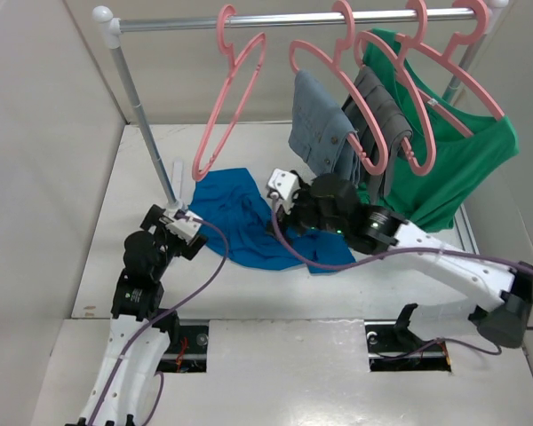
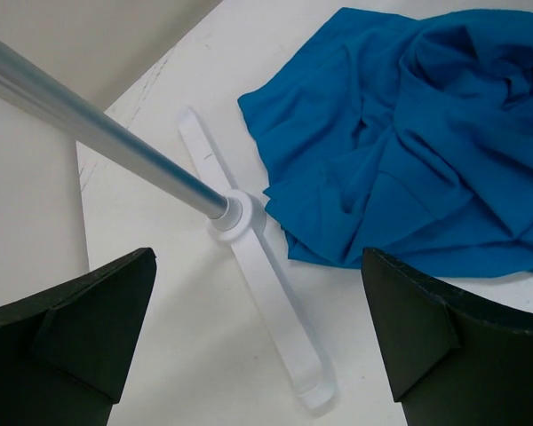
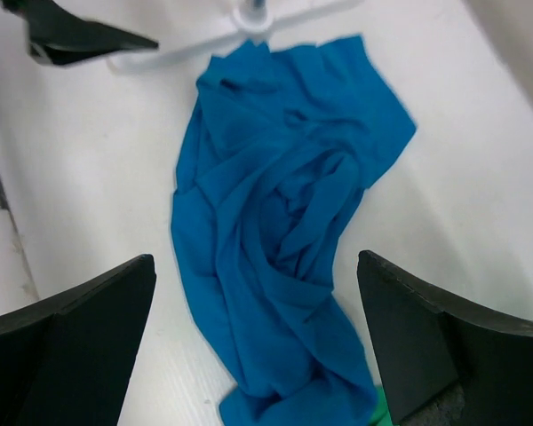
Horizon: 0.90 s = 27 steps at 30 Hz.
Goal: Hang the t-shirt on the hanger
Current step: Move the tshirt to the center of the board
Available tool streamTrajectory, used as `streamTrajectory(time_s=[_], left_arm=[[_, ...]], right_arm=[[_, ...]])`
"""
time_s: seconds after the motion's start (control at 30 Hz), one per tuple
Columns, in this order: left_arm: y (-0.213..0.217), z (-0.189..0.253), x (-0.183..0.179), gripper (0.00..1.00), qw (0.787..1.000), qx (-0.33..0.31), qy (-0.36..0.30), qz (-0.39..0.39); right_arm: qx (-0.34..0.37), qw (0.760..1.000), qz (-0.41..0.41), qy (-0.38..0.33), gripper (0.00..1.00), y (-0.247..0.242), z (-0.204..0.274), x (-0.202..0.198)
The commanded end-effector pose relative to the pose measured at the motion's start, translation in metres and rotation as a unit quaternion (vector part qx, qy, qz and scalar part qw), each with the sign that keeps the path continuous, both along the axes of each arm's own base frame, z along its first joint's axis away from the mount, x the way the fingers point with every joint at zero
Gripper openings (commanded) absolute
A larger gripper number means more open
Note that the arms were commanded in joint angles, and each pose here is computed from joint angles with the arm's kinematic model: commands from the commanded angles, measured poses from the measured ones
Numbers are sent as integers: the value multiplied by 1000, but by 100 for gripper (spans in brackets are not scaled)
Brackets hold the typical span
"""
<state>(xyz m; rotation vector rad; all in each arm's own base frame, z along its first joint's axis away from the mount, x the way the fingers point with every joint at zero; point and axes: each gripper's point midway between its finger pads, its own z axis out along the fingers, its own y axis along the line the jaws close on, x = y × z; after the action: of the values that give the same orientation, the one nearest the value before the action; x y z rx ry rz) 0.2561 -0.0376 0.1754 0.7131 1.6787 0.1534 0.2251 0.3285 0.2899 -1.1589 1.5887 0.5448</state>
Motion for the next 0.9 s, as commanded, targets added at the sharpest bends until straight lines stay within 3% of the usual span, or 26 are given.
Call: streamTrajectory(time_s=[0.0, 0.1, 0.3, 0.33, 0.5, 0.57, 0.7, 0.73, 0.77, 0.87], left_arm=[[-1, 14, 0, 100, 1000, 4, -19, -5], [1, 10, 0, 99, 1000, 6, -14, -1], [6, -8, -3, 97, 1000, 22, 9, 7], [8, -10, -3, 97, 999, 29, 12, 10], [12, -40, -1, 99, 996, 45, 72, 17], [17, -46, 1, 99, 995, 51, 83, 28], [19, -46, 9, 99, 995, 46, 81, 43], [19, -44, 10, 99, 995, 46, 77, 43], [19, -40, 13, 99, 996, 48, 66, 42], [11, -40, 15, 99, 997, 44, 60, 19]], right_arm=[[-21, 1000, 15, 17, 100, 28, -22, 11], [-52, 998, 26, 38, 100, 48, -55, 20], [-42, 996, 39, 68, 100, 72, -99, 43], [-62, 994, 32, 89, 98, 71, -126, 52], [-79, 986, 69, 132, 88, 97, -173, 65], [-83, 980, 94, 156, 80, 108, -193, 61], [-101, 971, 100, 190, 41, 111, -224, 57], [-108, 971, 105, 185, 30, 109, -225, 57], [-114, 970, 119, 181, 3, 111, -226, 50], [-131, 959, 206, 143, 0, 114, -220, 14]])
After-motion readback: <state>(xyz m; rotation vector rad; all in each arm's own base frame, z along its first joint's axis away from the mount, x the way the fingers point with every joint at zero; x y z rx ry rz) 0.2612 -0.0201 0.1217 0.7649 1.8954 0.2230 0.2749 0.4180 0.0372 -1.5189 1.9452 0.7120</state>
